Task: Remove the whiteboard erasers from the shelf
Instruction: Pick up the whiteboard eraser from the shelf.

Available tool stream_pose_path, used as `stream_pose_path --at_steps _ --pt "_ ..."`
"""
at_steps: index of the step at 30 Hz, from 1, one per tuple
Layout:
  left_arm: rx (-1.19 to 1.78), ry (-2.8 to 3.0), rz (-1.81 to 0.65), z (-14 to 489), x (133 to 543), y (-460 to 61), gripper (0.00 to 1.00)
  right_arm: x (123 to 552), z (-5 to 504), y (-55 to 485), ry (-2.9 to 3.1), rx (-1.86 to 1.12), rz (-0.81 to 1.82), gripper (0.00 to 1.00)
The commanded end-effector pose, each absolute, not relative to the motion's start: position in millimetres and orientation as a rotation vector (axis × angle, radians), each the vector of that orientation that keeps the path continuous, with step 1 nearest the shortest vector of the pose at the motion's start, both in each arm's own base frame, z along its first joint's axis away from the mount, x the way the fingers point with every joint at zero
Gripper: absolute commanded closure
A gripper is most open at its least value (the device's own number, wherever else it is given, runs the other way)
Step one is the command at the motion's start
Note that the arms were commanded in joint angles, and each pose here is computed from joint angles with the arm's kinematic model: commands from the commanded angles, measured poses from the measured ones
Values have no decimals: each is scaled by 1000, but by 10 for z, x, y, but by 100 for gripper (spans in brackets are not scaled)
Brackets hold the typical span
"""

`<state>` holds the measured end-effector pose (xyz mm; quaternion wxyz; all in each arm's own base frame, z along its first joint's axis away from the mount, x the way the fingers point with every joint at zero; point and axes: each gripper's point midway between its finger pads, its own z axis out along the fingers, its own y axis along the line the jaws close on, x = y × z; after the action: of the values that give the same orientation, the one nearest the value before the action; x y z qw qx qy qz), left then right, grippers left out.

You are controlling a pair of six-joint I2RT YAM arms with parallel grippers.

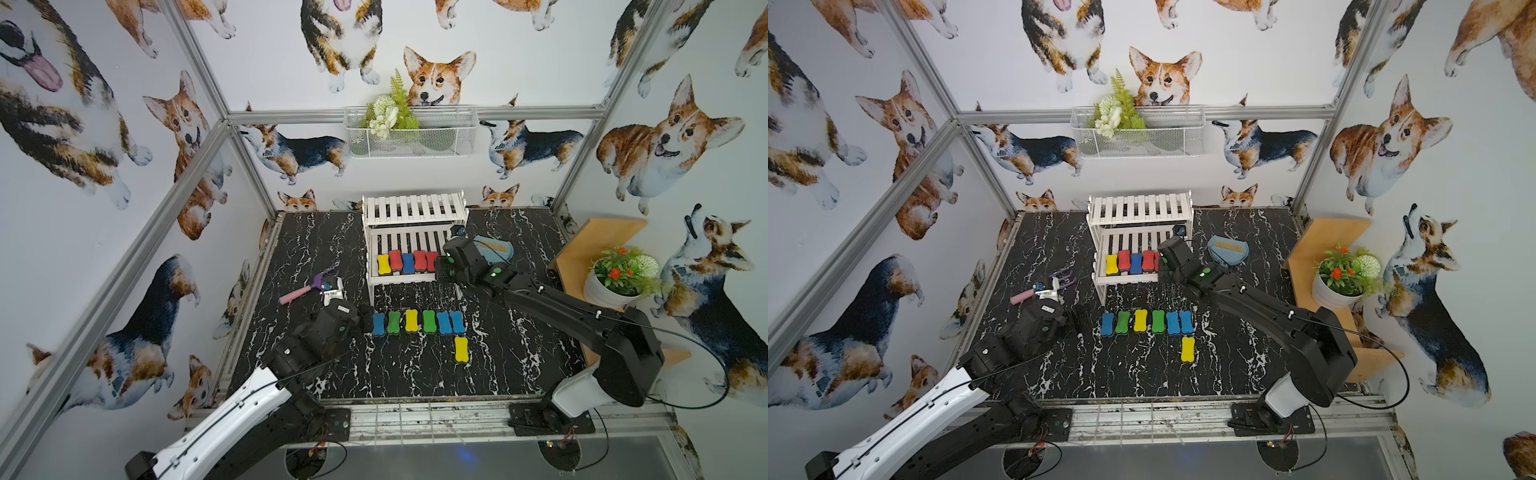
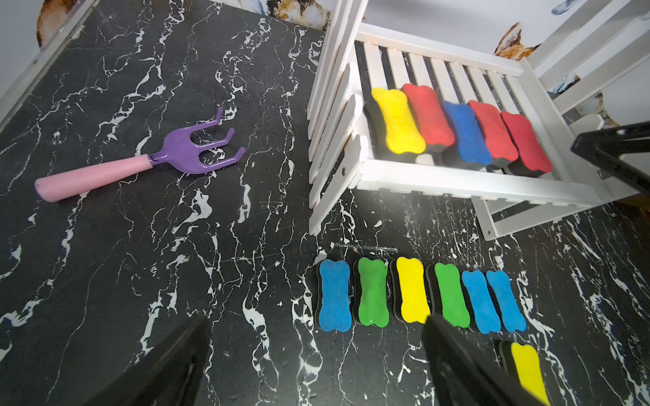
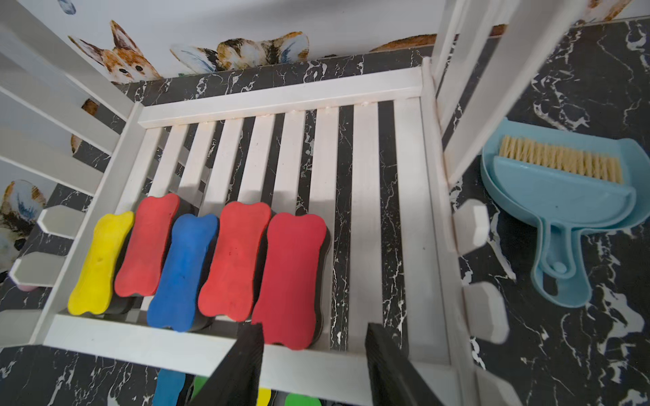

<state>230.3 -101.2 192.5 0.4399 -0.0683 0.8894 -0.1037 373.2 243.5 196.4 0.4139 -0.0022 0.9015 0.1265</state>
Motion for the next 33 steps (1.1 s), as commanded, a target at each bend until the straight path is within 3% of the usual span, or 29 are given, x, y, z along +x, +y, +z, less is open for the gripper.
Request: stream_pose_path --at_steps 1,24,33 --pt "-182 2208 -258 1954 2286 -986 1 3844 1971 2512 2251 -21 329 50" --pt "-177 2205 -250 1979 2291 -980 1 3903 1638 2294 2306 59 290 60" --pt "-164 2191 -266 2094 2343 -1041 1 3983 1933 2403 2247 25 333 40"
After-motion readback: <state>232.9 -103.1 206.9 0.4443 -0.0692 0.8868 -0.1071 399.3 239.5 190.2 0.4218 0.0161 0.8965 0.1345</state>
